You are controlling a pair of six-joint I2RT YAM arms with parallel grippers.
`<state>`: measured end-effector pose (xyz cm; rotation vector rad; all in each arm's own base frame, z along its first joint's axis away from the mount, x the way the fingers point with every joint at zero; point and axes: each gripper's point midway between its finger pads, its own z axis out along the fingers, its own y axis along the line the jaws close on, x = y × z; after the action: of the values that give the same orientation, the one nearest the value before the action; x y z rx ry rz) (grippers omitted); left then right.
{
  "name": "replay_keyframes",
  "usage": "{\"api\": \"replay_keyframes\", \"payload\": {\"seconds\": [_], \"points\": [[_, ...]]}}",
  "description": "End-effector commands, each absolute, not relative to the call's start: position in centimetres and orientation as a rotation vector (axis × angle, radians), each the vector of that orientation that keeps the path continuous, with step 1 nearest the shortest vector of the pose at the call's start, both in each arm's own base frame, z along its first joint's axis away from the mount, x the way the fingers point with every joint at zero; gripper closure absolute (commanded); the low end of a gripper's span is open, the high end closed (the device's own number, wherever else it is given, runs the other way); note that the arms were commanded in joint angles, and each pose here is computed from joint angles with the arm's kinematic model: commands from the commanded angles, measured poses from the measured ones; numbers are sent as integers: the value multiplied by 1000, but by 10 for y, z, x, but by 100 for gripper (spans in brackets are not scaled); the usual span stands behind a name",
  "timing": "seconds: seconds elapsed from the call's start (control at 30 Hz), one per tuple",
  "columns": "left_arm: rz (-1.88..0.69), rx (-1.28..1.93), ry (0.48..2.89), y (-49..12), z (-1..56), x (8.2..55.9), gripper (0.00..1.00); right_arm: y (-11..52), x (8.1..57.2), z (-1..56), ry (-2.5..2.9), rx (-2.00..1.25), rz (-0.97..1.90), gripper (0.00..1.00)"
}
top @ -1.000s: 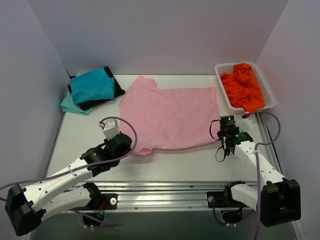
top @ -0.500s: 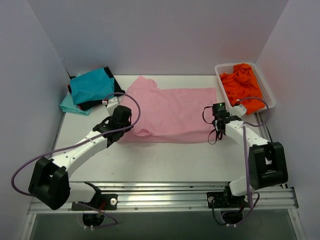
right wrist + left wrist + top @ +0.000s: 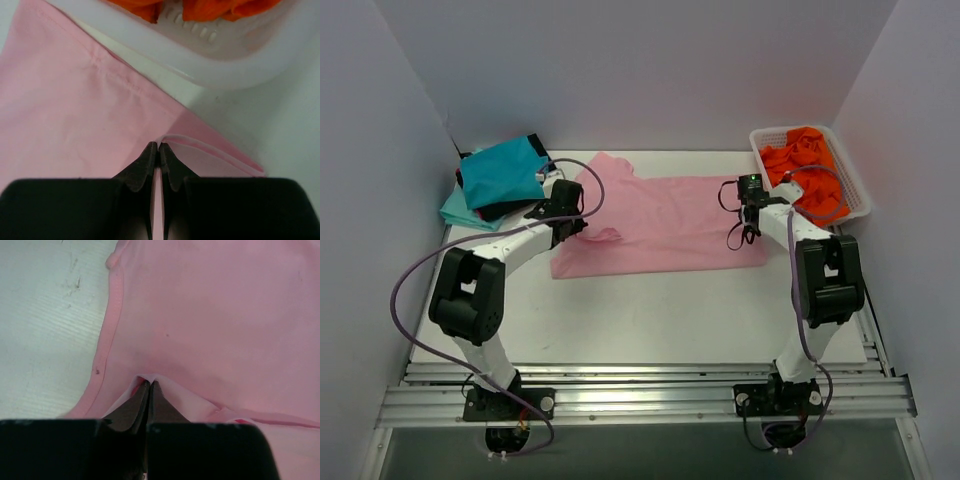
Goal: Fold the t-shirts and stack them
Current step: Fold the flattened tshirt in 1/3 of the way
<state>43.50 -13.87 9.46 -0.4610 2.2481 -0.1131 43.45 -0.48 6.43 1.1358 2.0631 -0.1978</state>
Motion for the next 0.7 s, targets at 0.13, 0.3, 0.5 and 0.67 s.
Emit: {"api": "replay_keyframes", "payload": {"seconds": [0.13,0.3,0.5,0.67], "points": [[-203,-412,2184,-141,112,492,98,-27,452,55,2039,1203,-271,100],[-254,-383,2212,-142,100,524,56,-28,452,34,2066,1237,-317,100],[-277,-415,2169,-131,100,545,2,-29,467,25,2063,1241,-324,17],[-274,-420,2110,-125,132,539,2,-23,502,60,2014,1172,-278,0]]}}
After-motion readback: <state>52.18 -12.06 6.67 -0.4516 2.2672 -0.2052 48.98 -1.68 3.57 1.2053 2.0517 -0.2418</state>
